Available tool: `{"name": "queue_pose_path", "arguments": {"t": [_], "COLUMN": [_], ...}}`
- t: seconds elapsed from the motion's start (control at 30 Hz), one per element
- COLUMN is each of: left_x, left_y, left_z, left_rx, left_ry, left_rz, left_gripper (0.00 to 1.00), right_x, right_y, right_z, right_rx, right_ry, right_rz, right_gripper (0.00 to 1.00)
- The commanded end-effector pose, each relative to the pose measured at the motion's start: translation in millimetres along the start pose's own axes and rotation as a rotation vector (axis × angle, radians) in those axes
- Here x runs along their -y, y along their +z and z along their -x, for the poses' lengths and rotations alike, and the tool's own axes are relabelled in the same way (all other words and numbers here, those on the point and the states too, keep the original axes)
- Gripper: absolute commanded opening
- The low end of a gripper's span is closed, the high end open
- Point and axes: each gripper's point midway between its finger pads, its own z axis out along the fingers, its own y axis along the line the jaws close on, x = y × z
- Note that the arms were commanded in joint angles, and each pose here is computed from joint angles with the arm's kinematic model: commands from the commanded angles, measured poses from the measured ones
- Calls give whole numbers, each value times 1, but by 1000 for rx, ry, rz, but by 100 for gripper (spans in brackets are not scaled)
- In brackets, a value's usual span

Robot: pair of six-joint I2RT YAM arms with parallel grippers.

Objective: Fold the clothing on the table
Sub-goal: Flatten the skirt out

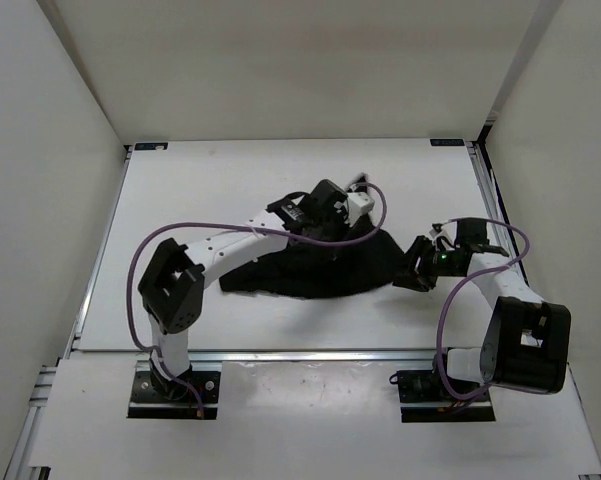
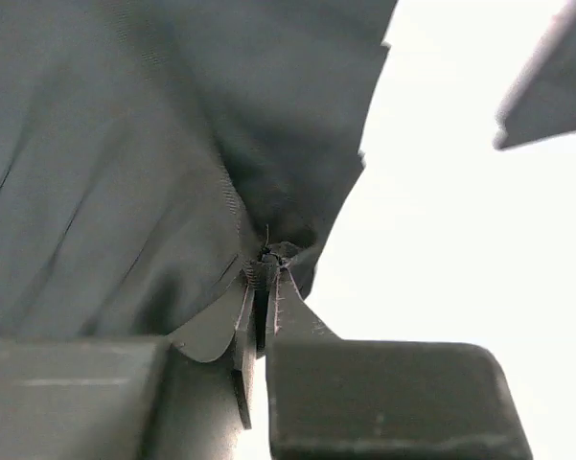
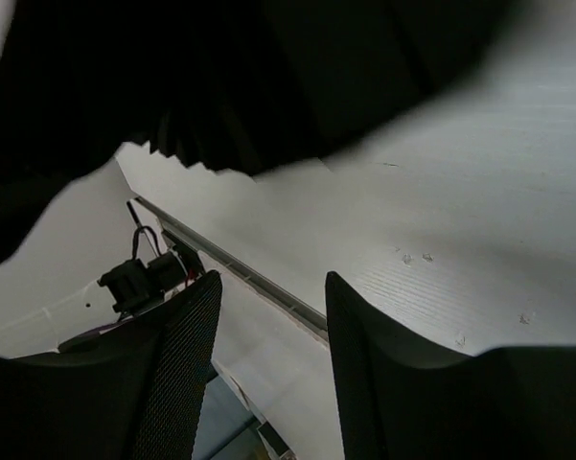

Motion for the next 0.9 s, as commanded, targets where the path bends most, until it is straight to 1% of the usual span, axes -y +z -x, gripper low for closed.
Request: {"name": "queue_pose_path", "arguments": {"t": [0.0, 0.03, 0.07, 0.1, 0.13, 0.17, 0.2, 0.23, 0.27, 0.3, 0.37, 0.4, 0.43, 0.53, 0.6, 0.63, 0.7, 0.73, 0.87], "left_x": [-33, -44, -73, -104, -115, -137, -154, -159, -169, -173, -166, -163, -158, -140, -133, -132, -127, -124, -110], "left_y": [-40, -46, -46, -60, -63, -65, -77, -81, -86, -87, -86, -86, -80, -70, -66, -67, -63, -64, -66], "left_z": [-7, -11, -25, -28, -38, -54, -59, -63, -66, -74, -80, -75, -81, -83, -83, -79, -72, -56, -17], "left_rx": [20, 45, 53, 98, 124, 153, 195, 223, 246, 243, 235, 247, 223, 203, 191, 196, 197, 221, 251], "left_ry": [-158, -255, -398, -494, -600, -719, -775, -820, -844, -862, -849, -835, -852, -841, -839, -834, -843, -824, -877], "left_rz": [-84, -70, -57, -52, -53, -72, -78, -86, -78, -62, -70, -80, -89, -120, -133, -138, -166, -200, -309], "left_gripper": [3, 11, 21, 27, 38, 53, 59, 61, 67, 69, 70, 70, 70, 72, 72, 73, 74, 77, 77], "right_x": [-1, -1, -1, 0, 0, -1, -3, -3, -4, -4, -7, -7, -8, -9, -11, -6, -4, -2, -21], "right_y": [-4, -4, -5, -5, -4, -4, -4, -3, -2, -1, 0, 2, 2, 3, -1, -2, -12, -18, -52], "right_z": [2, 0, 3, 3, 2, 3, 2, 2, 0, 3, 3, 2, 3, 6, 10, 11, 25, 31, 64], "right_rx": [20, 16, 29, 30, 25, 28, 21, 15, 4, 7, -7, -17, -18, -18, 9, 20, 88, 128, 322], "right_ry": [-11, -6, -4, -2, 2, -2, -14, -9, -15, -20, -31, -32, -40, -53, -57, -60, -87, -94, -171], "right_rz": [34, 37, 45, 42, 43, 45, 51, 50, 48, 37, 35, 31, 25, 3, -10, -46, -95, -127, -165], "right_gripper": [53, 53, 53, 53, 53, 53, 53, 53, 53, 53, 53, 53, 53, 53, 53, 53, 53, 52, 53]}}
